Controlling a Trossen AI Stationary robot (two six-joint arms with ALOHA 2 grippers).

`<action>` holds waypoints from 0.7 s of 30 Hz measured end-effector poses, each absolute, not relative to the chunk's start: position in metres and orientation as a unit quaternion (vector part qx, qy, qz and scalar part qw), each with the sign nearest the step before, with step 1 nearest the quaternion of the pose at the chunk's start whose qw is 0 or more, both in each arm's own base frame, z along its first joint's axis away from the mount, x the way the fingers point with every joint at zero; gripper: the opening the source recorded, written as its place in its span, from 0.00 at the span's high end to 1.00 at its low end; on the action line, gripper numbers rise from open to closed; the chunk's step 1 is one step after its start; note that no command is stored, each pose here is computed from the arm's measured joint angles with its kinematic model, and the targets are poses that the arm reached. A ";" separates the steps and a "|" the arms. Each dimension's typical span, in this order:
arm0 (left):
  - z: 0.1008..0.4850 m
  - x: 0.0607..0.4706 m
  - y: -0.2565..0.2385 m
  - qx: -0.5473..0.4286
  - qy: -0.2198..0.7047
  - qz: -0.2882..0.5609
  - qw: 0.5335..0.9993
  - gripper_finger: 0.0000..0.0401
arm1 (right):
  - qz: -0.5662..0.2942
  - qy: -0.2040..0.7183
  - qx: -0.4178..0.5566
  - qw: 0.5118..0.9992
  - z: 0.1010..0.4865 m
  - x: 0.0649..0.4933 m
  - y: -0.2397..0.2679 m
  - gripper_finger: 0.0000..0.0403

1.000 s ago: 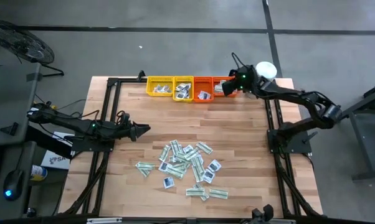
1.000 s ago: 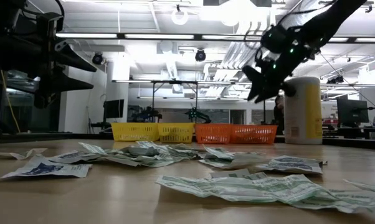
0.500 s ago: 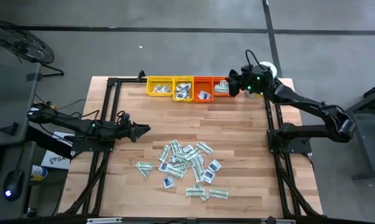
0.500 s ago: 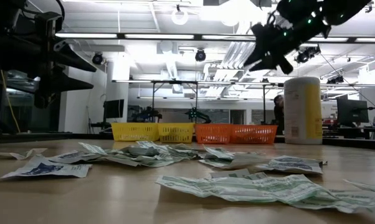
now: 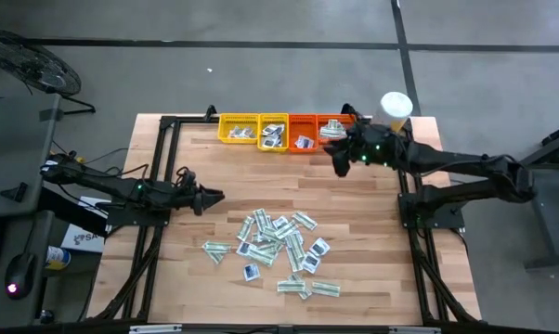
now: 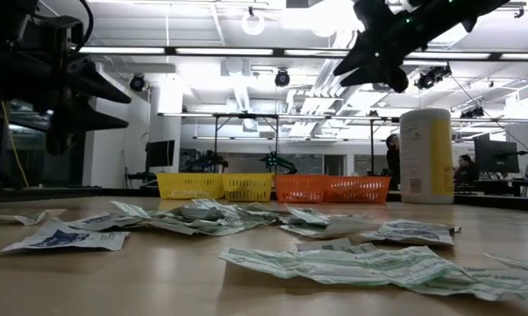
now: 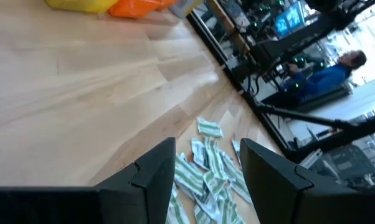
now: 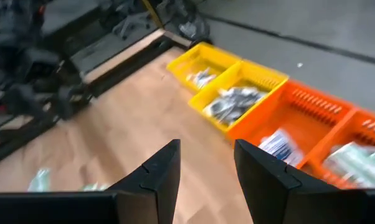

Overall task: Pick & Place First Aid Supplies
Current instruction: Put the green pad into the right orange bin

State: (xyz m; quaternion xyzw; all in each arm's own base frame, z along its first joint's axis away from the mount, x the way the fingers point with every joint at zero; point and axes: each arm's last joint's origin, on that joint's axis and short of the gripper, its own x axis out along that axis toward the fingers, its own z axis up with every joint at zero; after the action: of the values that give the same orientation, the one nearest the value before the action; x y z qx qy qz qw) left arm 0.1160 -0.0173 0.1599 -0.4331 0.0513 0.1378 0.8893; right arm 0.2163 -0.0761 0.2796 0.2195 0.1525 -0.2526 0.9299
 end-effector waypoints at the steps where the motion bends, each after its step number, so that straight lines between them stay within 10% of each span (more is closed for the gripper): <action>1: 0.160 0.116 -0.017 -0.433 0.054 0.136 0.889 0.55 | -0.245 0.159 0.222 0.930 0.279 0.218 -0.071 0.64; 21: 0.157 0.116 -0.019 -0.434 0.081 0.110 0.890 0.55 | -0.173 0.312 0.319 0.878 0.251 0.214 0.023 0.64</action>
State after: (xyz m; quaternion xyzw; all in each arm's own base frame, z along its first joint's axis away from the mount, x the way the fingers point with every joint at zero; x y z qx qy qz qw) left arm 0.1158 -0.0194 0.1575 -0.4342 0.0809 0.1102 0.8904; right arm 0.2142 0.0234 0.2513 0.3191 0.3123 -0.1733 0.8779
